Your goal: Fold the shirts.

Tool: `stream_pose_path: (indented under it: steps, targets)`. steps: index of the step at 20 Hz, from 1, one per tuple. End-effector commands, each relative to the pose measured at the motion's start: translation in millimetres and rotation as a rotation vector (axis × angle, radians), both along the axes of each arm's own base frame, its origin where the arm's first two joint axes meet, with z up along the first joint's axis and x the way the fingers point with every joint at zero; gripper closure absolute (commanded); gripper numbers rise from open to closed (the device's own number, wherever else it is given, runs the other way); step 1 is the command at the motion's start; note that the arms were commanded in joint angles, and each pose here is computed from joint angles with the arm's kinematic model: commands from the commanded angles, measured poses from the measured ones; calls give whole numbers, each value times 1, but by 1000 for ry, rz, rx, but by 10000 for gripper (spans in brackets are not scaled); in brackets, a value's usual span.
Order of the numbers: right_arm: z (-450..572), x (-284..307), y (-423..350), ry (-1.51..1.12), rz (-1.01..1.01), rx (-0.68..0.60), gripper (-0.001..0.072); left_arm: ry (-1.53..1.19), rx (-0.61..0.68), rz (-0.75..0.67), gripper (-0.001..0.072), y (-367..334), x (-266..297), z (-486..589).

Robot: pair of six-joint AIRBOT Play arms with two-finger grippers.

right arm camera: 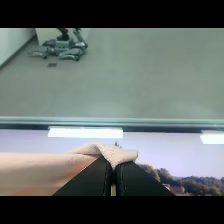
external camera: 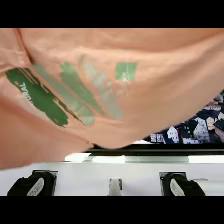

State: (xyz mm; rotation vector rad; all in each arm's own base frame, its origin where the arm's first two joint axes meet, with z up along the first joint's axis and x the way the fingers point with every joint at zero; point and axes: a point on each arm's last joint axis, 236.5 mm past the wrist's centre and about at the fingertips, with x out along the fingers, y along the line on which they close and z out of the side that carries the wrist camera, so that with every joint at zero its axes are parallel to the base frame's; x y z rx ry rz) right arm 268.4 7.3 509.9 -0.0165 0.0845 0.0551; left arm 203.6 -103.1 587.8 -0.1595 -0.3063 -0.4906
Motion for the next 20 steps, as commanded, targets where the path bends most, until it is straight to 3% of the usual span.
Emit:
stream_pose_path:
  steps: [1, 5, 8, 10, 14, 18, 20]
  targets:
    - [-37, 18, -14, 147, -44, 12, 689, 201, 33, 11, 672, 3, 41, -46]
    - [-187, 83, -23, 631, -21, 53, 689, 691, 156, -3, 670, 11, 130, -183]
    - [-328, 111, -29, 1001, -13, 105, 689, 1019, 159, -52, 670, 15, 188, -304]
    - [-401, 133, -38, 1099, -42, 121, 689, 1215, 145, -77, 670, 18, 216, -393]
    - [-455, 209, -42, 990, -76, 195, 688, 1380, 31, -83, 670, 16, 274, -501]
    - [-425, 284, -63, 647, -179, 319, 688, 1168, -232, 6, 670, 23, 356, -492]
    - [-394, 311, -73, 458, -205, 371, 688, 1051, -292, 84, 669, 36, 383, -480]
